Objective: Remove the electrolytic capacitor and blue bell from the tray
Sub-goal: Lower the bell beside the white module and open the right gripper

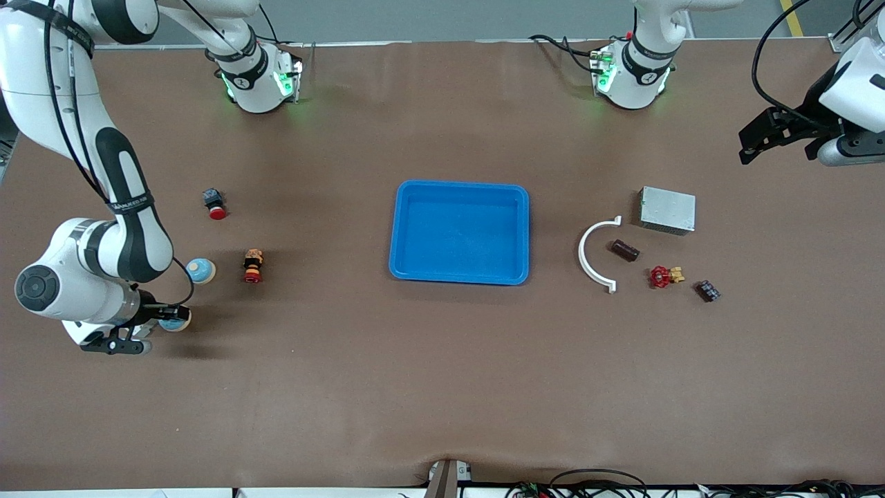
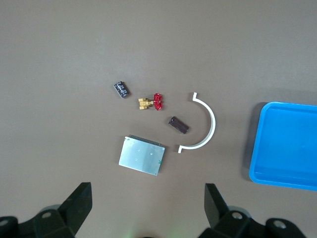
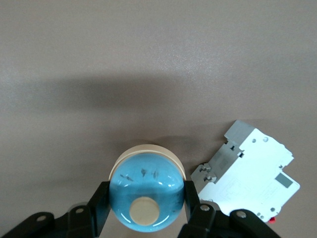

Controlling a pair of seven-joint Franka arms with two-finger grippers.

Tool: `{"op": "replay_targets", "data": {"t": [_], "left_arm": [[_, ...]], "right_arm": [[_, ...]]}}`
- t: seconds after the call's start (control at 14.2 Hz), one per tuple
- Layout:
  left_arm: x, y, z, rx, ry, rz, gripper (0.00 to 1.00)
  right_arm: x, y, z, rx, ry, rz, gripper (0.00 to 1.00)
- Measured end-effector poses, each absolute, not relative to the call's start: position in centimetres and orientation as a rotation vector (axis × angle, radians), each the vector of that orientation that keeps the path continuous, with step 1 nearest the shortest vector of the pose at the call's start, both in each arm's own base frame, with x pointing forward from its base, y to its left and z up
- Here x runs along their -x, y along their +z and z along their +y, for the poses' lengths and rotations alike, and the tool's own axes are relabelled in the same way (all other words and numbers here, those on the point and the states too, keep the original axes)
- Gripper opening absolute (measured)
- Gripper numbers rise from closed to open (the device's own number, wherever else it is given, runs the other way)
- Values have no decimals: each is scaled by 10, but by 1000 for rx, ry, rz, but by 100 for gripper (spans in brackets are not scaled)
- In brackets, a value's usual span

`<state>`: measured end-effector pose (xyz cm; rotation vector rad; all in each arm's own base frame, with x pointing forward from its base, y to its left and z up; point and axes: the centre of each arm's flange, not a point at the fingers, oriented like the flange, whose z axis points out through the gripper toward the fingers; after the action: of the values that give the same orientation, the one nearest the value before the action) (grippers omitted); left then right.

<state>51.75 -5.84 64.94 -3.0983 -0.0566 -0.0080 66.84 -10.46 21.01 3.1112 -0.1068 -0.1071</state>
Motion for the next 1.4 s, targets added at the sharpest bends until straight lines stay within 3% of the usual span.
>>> {"op": "replay_targets", "data": {"t": [1.4], "left_arm": [[-518,651,-57,3099,-15,-60,100]], "right_arm": [[-670,186,-105,-3113,-74,-112,63]]}}
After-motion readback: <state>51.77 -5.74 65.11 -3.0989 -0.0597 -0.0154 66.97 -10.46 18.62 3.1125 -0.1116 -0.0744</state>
